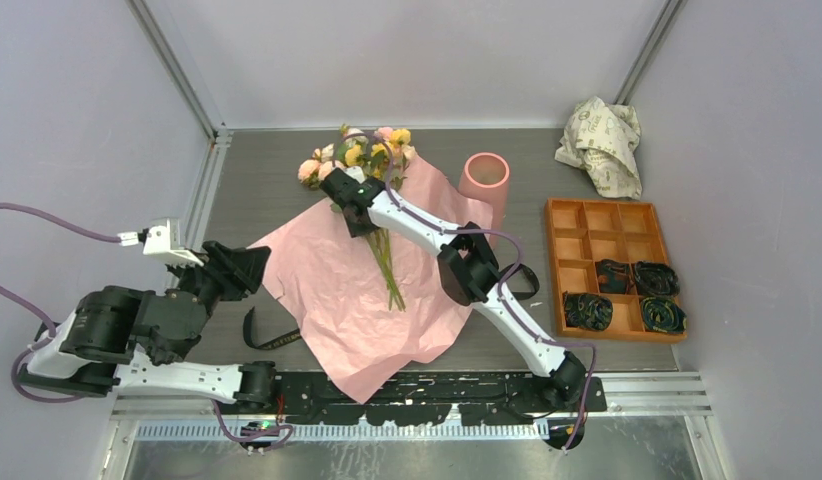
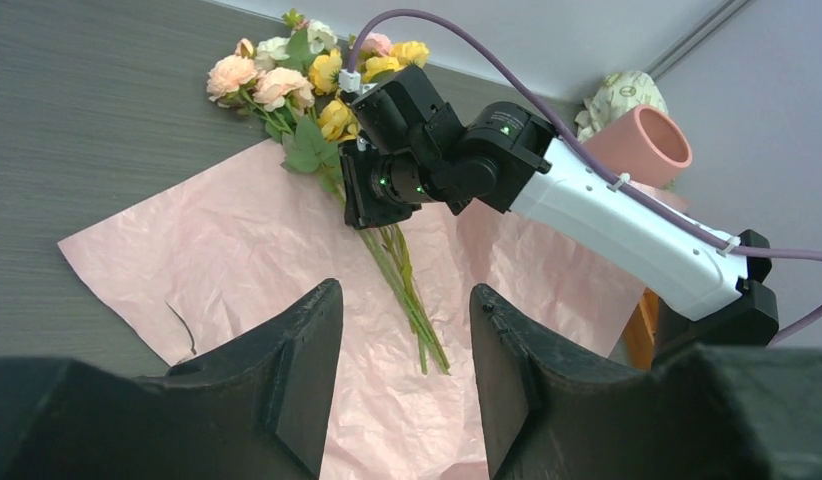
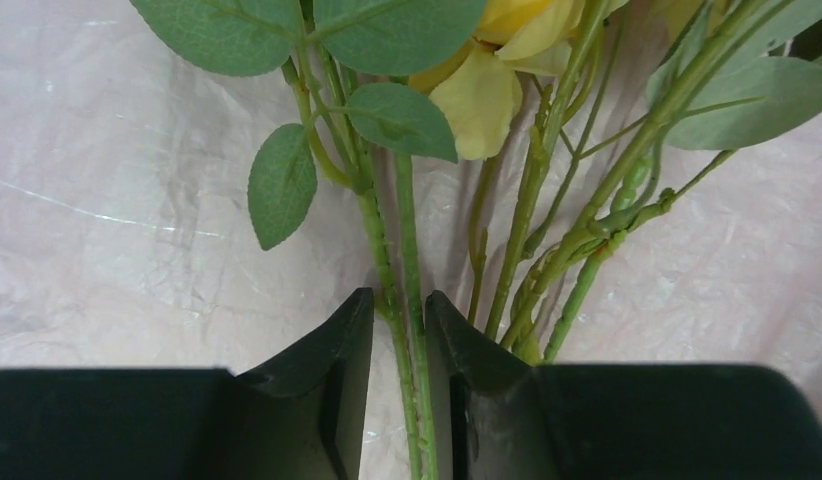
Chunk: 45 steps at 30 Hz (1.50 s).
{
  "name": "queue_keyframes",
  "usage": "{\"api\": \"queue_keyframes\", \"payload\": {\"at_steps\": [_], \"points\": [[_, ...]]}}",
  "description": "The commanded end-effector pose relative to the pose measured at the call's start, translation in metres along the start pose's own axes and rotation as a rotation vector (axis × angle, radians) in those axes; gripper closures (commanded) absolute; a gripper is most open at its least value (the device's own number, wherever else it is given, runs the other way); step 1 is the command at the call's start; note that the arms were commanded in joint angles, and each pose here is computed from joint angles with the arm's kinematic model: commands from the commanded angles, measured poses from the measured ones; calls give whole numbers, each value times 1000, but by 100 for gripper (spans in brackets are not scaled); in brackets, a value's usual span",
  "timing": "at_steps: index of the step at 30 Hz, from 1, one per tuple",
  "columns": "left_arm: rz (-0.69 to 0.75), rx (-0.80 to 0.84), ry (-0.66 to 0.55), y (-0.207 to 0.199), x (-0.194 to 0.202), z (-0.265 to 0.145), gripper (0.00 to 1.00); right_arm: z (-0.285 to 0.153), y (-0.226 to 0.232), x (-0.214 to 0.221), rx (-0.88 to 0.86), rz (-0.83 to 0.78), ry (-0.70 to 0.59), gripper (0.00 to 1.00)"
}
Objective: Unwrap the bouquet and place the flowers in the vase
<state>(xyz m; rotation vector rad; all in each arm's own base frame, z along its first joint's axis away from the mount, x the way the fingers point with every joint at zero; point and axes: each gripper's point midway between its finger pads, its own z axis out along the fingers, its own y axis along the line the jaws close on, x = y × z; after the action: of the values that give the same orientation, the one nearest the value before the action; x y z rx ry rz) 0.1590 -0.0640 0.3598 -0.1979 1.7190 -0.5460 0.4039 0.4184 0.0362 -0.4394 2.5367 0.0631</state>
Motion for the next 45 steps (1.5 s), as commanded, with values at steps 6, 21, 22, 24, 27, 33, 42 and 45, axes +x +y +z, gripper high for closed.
{"api": "queue_keyframes", "payload": {"at_steps": [6, 21, 22, 24, 27, 33, 42, 45], "points": [[-22, -9, -7, -9, -1, 2, 50, 10, -1, 5, -23, 41, 22, 87], [-36, -14, -27, -7, -5, 2, 50, -100, 12, -9, -237, 99, -70, 99], [-35, -13, -26, -7, -5, 2, 50, -106, 14, 0, -248, 91, -59, 99], [-32, -12, -24, -8, -4, 2, 50, -117, 18, 12, -266, 81, -48, 99], [-32, -12, -24, -8, -4, 2, 50, -129, 26, 32, -298, 66, -22, 99], [-31, -14, -26, -9, -3, 3, 50, -148, 42, 73, -351, 33, 37, 98], [-25, -5, -14, -13, 1, 3, 50, -158, -13, 41, -84, 48, -113, 53], [-25, -4, -11, -14, 1, 3, 50, -148, -40, 25, -14, 122, -118, 52]]}}
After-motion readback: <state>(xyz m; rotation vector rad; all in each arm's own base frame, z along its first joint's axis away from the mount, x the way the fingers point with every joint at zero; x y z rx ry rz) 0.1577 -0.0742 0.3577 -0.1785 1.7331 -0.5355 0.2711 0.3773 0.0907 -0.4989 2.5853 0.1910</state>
